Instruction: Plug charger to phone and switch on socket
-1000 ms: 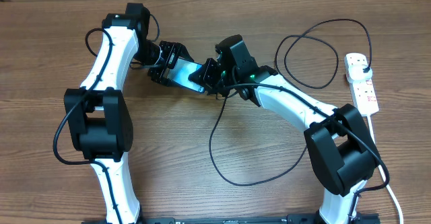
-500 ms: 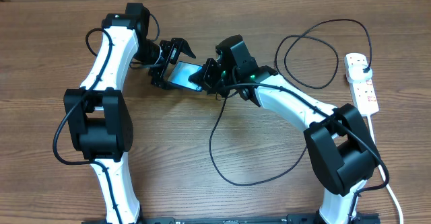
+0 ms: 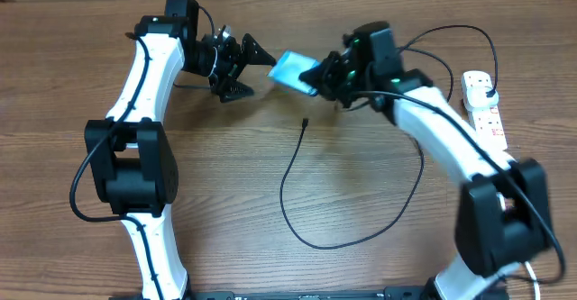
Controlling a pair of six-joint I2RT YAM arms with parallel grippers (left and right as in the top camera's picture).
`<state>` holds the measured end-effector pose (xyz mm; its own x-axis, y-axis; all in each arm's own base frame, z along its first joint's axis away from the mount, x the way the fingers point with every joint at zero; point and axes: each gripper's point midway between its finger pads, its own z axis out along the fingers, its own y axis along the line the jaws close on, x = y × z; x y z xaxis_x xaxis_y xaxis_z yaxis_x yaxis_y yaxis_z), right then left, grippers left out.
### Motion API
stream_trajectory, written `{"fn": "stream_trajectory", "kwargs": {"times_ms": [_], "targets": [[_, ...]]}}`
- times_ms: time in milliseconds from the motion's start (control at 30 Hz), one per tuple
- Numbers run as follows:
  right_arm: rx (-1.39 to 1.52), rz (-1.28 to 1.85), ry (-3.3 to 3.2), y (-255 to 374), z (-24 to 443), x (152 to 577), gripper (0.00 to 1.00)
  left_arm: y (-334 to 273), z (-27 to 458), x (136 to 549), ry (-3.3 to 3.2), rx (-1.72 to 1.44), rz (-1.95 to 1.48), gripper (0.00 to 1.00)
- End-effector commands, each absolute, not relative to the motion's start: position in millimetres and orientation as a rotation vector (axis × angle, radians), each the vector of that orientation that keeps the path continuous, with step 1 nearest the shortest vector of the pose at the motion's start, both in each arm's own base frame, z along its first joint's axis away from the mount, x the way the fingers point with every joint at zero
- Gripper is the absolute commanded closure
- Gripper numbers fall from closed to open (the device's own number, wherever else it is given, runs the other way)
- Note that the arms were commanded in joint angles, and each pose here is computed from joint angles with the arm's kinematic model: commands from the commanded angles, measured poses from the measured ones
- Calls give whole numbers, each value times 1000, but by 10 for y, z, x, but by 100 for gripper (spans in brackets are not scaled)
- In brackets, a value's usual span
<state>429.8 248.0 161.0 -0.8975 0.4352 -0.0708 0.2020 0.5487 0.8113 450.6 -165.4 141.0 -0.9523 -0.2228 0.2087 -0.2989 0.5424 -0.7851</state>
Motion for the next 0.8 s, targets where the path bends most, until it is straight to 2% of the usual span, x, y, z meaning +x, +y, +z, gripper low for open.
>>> {"fn": "stream_trajectory", "kwargs": {"times_ms": [0,167,333,533,767], "targets": [[387,1259,2348,2240,2380,4256,96,-1708,2130,4479,-2842,170,1567,4],[370,1248,2250,1969,2905,4051,96,-1750,2830,4243,-2875,64,1718,2],[359,1193,2231,1863,3105,3766,96,-1772,3169,4081,-2858,44,1799,0],[375,1232,2166,1835,3227,3599,96,-1843,3276,4001,-2755,-7,1892,0],[526,1504,1994,2178,3388,3687,96,-1922,3284,3991,-2759,-49,1895,0]]}}
